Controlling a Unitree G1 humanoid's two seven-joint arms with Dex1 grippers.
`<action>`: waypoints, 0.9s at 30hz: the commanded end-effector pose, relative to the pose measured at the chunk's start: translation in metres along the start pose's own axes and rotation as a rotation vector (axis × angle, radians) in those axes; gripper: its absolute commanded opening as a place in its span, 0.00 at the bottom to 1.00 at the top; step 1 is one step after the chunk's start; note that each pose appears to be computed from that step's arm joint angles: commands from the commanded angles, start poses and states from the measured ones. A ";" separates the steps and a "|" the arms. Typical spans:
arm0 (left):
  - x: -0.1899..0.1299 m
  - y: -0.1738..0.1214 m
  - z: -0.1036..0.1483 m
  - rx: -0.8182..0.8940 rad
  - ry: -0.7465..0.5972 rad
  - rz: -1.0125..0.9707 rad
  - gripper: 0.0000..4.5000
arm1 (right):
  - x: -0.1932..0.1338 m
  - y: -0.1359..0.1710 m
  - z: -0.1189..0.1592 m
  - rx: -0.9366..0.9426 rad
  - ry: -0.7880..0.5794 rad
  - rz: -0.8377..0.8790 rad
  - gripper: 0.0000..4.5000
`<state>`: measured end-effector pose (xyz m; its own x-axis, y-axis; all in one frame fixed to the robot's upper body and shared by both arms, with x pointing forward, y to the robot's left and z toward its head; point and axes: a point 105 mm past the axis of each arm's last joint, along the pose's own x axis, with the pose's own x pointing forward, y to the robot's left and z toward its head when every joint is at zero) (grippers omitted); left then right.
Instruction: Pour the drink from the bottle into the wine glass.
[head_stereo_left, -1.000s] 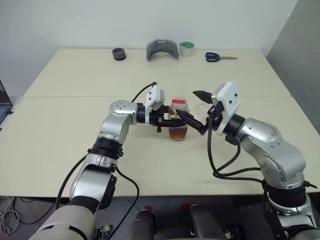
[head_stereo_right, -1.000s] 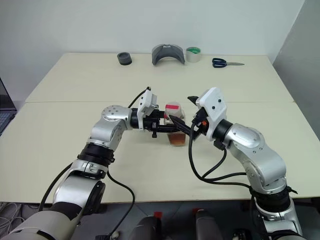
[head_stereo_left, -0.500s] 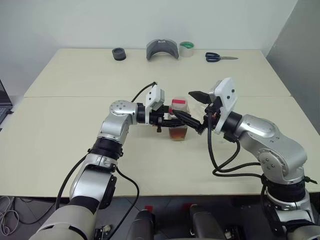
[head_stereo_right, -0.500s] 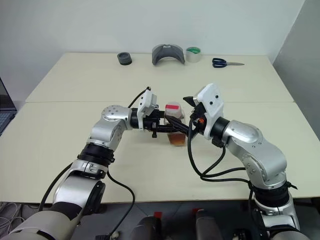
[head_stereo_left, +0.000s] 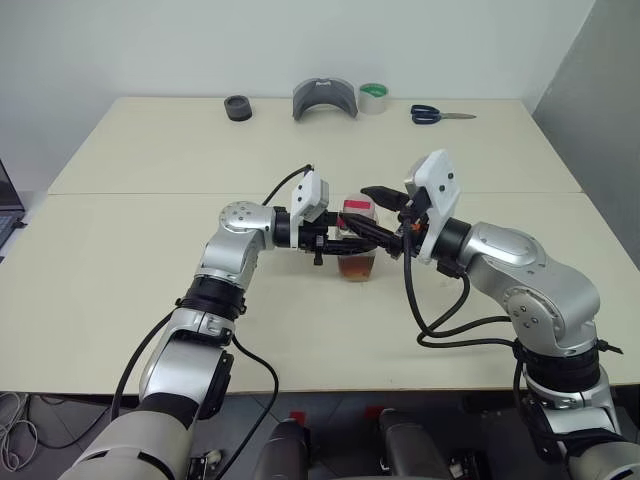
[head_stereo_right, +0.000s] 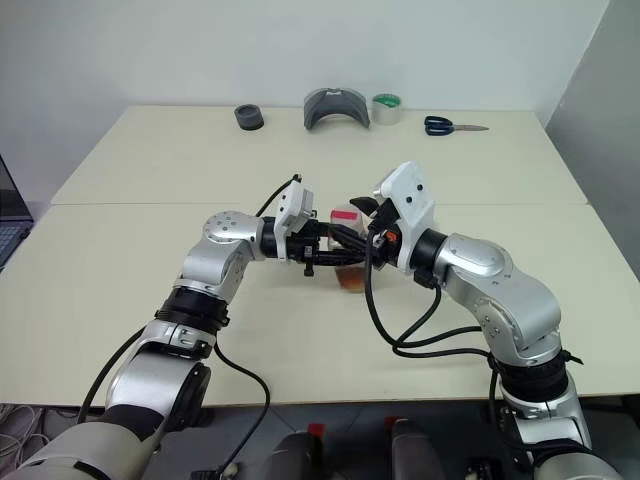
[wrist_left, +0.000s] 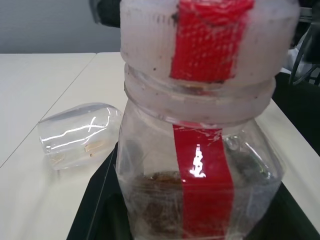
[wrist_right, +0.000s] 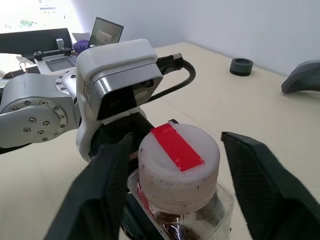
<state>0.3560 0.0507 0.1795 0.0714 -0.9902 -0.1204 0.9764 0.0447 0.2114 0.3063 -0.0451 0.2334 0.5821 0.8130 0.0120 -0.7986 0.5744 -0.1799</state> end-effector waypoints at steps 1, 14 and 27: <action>0.001 -0.001 0.014 0.058 -0.026 -0.010 0.40 | 0.000 0.005 0.010 -0.049 -0.026 0.033 0.40; 0.001 -0.005 0.013 0.044 -0.031 -0.019 0.40 | -0.004 0.008 0.017 -0.242 -0.086 0.039 0.40; 0.001 -0.006 0.013 0.043 -0.034 -0.013 0.40 | -0.024 0.000 0.023 -0.037 -0.186 -0.005 0.38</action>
<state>0.3498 0.0489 0.1757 0.0576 -0.9905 -0.1251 0.9802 0.0322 0.1956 0.2959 -0.0555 0.2387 0.5430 0.8292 0.1324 -0.8077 0.5589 -0.1879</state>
